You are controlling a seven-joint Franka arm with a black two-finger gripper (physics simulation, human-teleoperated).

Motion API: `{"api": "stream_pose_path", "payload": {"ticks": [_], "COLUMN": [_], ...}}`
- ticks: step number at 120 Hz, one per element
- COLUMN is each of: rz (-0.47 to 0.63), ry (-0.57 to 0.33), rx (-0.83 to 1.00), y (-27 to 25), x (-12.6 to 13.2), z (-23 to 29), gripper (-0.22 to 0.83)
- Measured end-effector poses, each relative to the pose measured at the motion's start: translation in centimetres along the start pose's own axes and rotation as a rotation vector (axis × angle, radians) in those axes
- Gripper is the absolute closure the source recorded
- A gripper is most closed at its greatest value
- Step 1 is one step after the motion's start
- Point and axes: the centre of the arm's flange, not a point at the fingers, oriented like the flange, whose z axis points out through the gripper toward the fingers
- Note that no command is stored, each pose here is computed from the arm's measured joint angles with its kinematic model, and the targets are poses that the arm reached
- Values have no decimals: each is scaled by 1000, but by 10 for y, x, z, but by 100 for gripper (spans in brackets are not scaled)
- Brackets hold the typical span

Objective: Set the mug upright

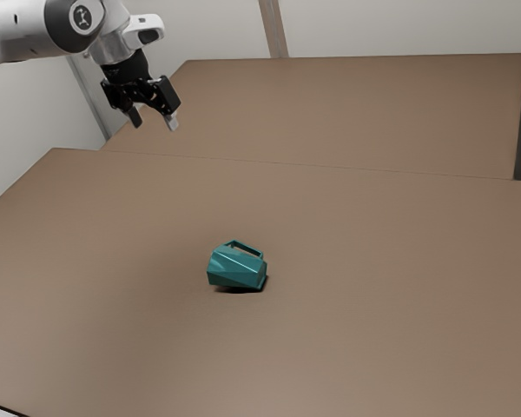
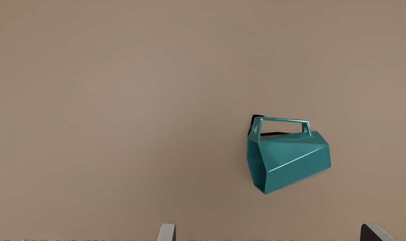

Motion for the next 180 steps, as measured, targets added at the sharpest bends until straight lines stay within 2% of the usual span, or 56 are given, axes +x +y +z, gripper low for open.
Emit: {"api": "stream_pose_path", "payload": {"ticks": [49,66,88,103,121,141,180], "rz": [-23,-66,-201,-236,-232,-238,-269], "ry": [-21,-92,-148,-127,-105,-68,8], "rx": [-19,-155,-386,-456,-495,-529,-628], "y": [1,2,-39,-43,-33,-28,-43], "x": [-4,-11,-33,-45,-47,-63,-56], "z": [6,48,111,146,192,233,300], "gripper": [0,0,0,0,0,0,0]}}
